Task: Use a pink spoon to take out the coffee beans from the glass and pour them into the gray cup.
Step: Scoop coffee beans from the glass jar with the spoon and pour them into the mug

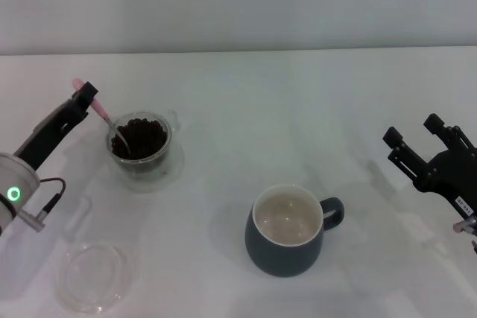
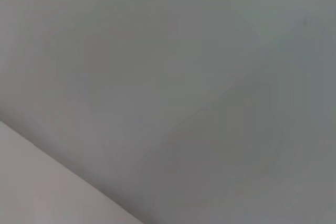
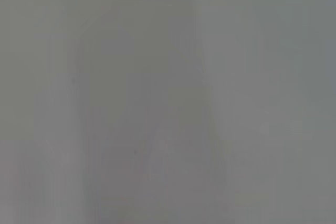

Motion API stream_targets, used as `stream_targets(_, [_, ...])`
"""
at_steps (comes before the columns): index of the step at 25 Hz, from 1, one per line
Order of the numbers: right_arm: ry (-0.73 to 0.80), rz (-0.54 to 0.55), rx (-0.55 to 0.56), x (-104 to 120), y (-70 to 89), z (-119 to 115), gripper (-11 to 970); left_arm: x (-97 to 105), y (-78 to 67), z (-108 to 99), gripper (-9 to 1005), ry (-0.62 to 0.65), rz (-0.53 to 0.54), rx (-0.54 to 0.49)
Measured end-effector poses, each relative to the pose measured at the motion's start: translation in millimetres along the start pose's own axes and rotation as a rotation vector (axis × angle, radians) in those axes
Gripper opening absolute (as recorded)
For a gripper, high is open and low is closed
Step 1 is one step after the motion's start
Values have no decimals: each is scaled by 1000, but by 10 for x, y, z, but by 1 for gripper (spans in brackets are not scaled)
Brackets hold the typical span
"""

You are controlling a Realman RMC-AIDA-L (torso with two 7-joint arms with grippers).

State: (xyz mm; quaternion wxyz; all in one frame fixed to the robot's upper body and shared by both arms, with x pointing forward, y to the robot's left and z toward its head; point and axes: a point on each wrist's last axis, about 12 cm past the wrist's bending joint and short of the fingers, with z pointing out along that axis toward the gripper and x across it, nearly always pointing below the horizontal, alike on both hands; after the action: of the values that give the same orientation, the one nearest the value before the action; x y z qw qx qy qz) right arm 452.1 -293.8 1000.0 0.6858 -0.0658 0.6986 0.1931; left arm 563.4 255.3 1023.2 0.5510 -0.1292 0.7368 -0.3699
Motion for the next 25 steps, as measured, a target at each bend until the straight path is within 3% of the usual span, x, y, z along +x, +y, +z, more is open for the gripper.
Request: stream_targets(25, [-1,1,11,-8,-16,29,852,-155,75,-35,132,-35,-262,-1])
